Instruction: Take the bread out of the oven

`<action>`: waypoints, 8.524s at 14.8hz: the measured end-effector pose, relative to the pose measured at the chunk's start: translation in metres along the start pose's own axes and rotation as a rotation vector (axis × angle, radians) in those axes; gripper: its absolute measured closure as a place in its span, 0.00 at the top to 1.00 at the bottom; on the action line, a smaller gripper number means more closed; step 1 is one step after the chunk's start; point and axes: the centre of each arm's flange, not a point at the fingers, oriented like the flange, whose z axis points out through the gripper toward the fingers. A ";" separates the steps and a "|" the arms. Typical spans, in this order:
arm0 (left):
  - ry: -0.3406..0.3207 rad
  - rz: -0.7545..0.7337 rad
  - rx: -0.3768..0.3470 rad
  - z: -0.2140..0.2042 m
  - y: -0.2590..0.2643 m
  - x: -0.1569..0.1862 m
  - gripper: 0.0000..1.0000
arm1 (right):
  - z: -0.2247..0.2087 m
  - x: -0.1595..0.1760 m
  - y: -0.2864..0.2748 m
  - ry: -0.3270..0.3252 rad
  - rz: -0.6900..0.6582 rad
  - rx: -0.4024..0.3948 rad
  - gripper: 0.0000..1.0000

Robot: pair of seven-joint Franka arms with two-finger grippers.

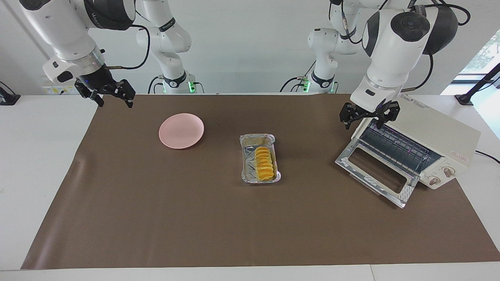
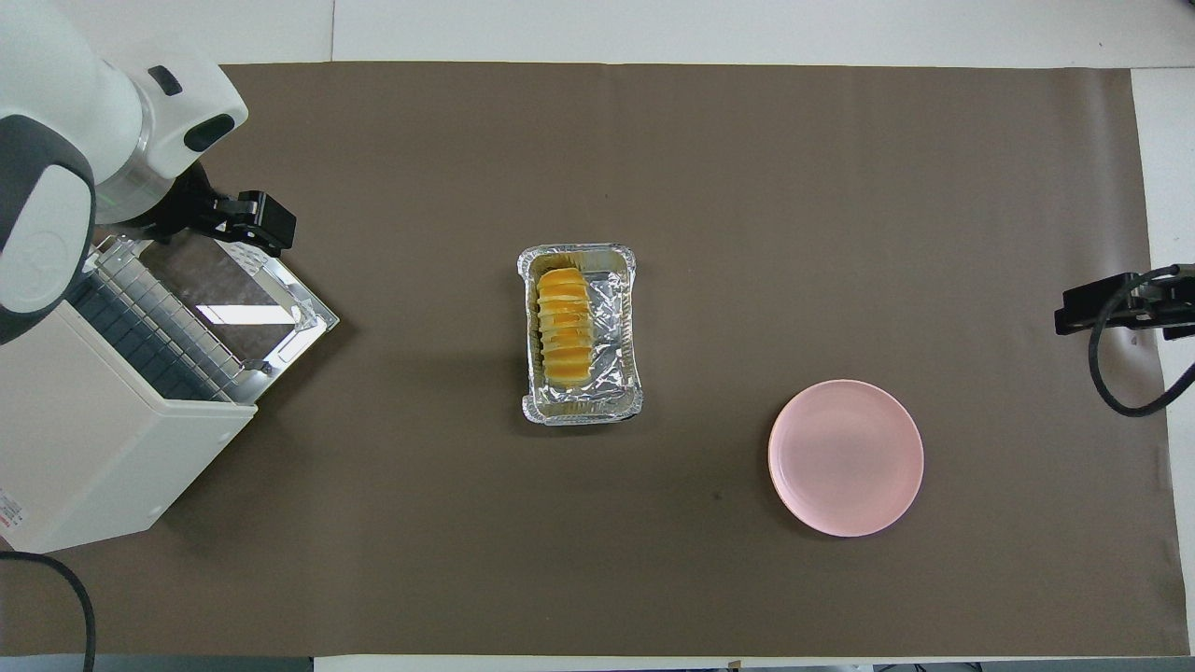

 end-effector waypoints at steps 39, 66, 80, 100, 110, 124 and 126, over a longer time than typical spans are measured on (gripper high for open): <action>-0.080 -0.087 -0.123 -0.002 -0.055 -0.056 1.00 | 0.168 -0.038 -0.319 0.106 -0.112 0.064 1.00; -0.041 -0.106 -0.126 -0.009 -0.065 -0.054 1.00 | 0.284 -0.007 -0.365 0.079 -0.047 0.087 0.28; -0.041 -0.106 -0.126 -0.009 -0.065 -0.054 1.00 | 0.203 0.078 -0.151 0.093 -0.125 0.170 0.02; -0.041 -0.106 -0.126 -0.009 -0.065 -0.054 1.00 | 0.225 0.079 -0.013 0.099 -0.158 0.179 0.61; -0.041 -0.106 -0.126 -0.009 -0.065 -0.054 1.00 | 0.250 0.092 -0.104 0.137 -0.141 0.137 1.00; -0.041 -0.106 -0.126 -0.009 -0.065 -0.054 1.00 | 0.277 0.090 -0.088 0.104 -0.113 0.132 0.78; -0.041 -0.106 -0.126 -0.009 -0.065 -0.054 1.00 | 0.282 0.087 -0.088 0.098 -0.112 0.131 0.71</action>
